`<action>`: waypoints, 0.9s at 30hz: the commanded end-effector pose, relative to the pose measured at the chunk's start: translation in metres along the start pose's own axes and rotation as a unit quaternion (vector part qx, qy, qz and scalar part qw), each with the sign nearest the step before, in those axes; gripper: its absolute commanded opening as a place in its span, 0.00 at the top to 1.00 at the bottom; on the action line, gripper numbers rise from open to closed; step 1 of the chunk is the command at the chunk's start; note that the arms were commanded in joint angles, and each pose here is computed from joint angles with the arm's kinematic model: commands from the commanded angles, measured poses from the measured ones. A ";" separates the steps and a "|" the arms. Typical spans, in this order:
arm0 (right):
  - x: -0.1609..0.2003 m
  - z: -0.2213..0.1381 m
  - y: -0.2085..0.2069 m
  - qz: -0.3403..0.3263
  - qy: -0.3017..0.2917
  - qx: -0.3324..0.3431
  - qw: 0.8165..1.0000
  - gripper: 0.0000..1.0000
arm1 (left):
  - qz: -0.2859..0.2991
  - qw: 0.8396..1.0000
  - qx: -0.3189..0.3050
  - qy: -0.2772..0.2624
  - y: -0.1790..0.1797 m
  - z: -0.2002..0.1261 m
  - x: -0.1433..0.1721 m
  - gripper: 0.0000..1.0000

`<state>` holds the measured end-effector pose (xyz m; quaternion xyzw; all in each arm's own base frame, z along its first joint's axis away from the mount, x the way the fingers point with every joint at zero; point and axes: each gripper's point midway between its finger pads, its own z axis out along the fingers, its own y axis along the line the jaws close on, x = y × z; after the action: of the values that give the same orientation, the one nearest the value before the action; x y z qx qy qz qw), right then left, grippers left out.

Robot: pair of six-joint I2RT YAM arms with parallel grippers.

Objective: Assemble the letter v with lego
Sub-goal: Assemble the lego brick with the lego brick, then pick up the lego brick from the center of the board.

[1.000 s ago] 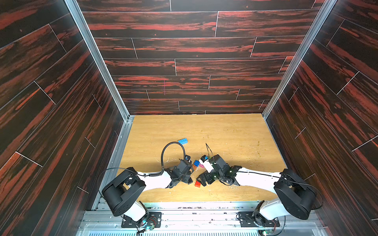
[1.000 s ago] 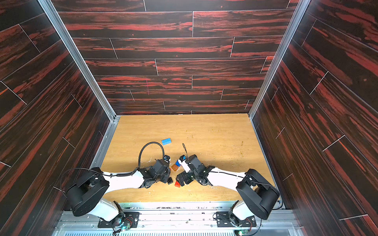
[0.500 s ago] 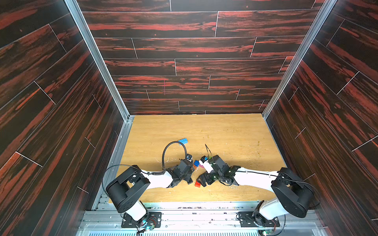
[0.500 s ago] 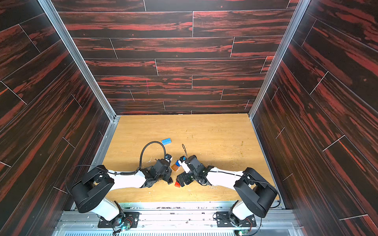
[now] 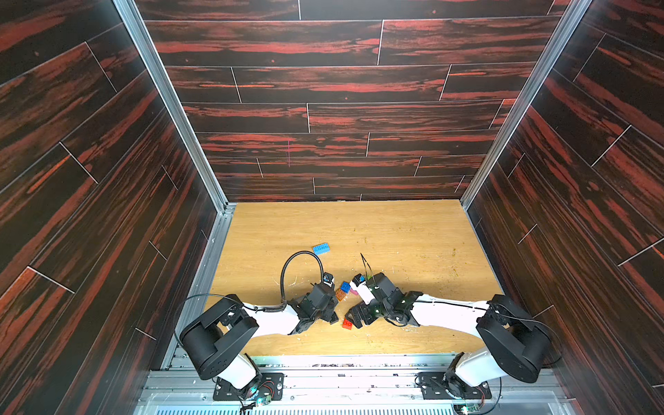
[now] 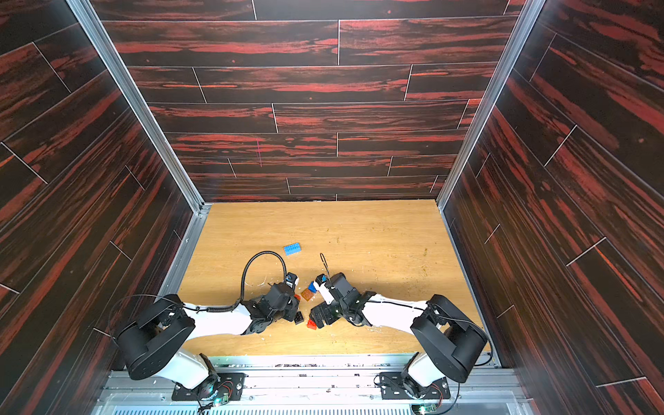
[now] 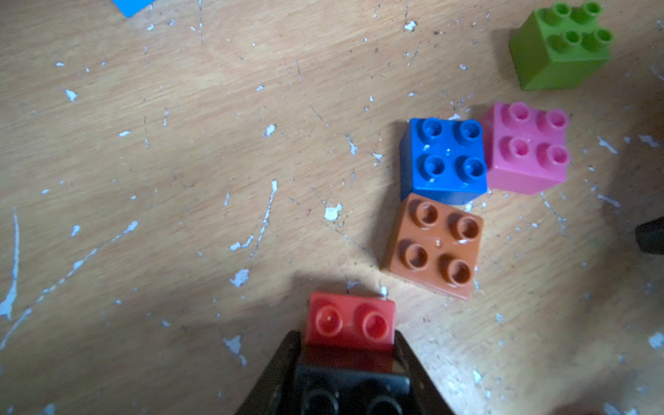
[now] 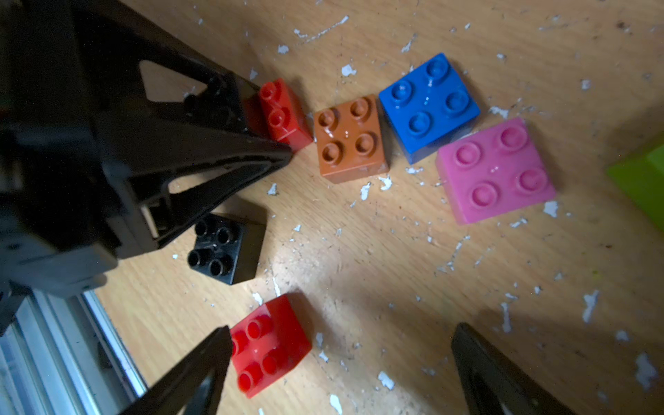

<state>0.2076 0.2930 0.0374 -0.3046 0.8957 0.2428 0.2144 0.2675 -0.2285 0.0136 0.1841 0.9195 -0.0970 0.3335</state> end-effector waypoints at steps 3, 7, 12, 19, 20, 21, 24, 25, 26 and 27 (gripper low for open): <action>0.004 -0.001 0.001 0.002 0.005 0.001 1.000 0.02 | 0.011 0.994 -0.016 0.104 0.012 0.004 0.060 0.61; 0.003 0.000 0.001 0.001 0.006 0.001 1.000 0.02 | 0.006 0.994 -0.013 0.105 0.012 0.003 0.063 0.62; 0.003 0.000 0.002 0.002 0.006 0.000 1.000 0.02 | 0.000 0.995 -0.012 0.102 0.013 0.000 0.064 0.62; 0.004 0.000 0.002 0.002 0.005 0.001 1.000 0.02 | -0.004 0.994 -0.008 0.107 0.011 -0.001 0.065 0.74; 0.003 0.000 0.001 0.002 0.005 0.003 1.000 0.02 | -0.006 0.994 -0.008 0.104 0.011 -0.001 0.063 0.75; 0.003 0.000 0.001 0.003 0.004 0.004 1.000 0.02 | -0.005 0.995 -0.008 0.103 0.011 -0.002 0.061 0.79; -0.001 0.001 0.000 0.002 0.002 0.009 1.000 0.02 | 0.005 0.995 -0.010 0.101 0.008 -0.007 0.046 0.85; -0.003 0.001 0.000 0.002 0.002 0.011 1.000 0.02 | 0.010 0.995 -0.009 0.096 0.006 -0.010 0.038 0.84; -0.006 0.000 0.001 0.001 0.001 0.011 1.000 0.02 | 0.016 0.996 -0.008 0.092 0.005 -0.013 0.030 0.85; -0.010 0.000 0.001 -0.002 -0.001 0.012 1.000 0.02 | 0.024 0.996 -0.010 0.084 0.003 -0.017 0.019 0.84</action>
<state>0.2102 0.2920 0.0379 -0.3002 0.8982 0.2365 0.2173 0.2627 -0.2269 0.0164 0.1819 0.9289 -0.0915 0.3093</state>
